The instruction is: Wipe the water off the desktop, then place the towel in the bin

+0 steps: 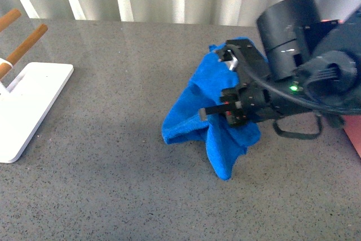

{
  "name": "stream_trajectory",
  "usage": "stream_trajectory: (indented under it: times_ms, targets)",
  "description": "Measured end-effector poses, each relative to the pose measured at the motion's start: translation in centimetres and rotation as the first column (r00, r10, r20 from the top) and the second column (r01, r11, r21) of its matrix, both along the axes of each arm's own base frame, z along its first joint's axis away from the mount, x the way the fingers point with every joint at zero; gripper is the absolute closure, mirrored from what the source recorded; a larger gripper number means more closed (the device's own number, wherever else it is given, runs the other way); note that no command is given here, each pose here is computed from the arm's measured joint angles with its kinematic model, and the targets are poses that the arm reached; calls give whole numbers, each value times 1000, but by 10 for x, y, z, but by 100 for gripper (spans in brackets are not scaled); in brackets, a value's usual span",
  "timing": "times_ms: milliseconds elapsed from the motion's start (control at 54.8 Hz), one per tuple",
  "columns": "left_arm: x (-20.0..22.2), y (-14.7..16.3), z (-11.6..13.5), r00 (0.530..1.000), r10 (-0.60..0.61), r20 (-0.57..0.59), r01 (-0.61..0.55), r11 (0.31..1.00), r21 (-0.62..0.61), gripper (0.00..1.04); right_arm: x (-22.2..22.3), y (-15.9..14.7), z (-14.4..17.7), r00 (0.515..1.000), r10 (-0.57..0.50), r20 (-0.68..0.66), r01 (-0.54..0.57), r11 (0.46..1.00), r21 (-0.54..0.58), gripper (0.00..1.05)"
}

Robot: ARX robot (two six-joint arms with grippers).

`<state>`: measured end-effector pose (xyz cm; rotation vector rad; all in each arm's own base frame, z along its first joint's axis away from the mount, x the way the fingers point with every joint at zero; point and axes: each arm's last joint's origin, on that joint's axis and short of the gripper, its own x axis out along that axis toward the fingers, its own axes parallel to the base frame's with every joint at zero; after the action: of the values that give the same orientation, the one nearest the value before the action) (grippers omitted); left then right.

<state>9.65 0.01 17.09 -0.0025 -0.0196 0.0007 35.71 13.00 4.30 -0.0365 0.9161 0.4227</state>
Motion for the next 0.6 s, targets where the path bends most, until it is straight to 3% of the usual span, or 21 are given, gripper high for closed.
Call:
stream_trajectory:
  times_ms: [237, 602]
  targets:
    - [0, 0, 0, 1000, 0, 0, 0, 1000, 0, 7, -19, -37, 28, 997, -43, 65, 44, 999, -22, 101]
    - [0, 0, 0, 1000, 0, 0, 0, 1000, 0, 7, 9, -76, 95, 966, -64, 250, 84, 994, -72, 101]
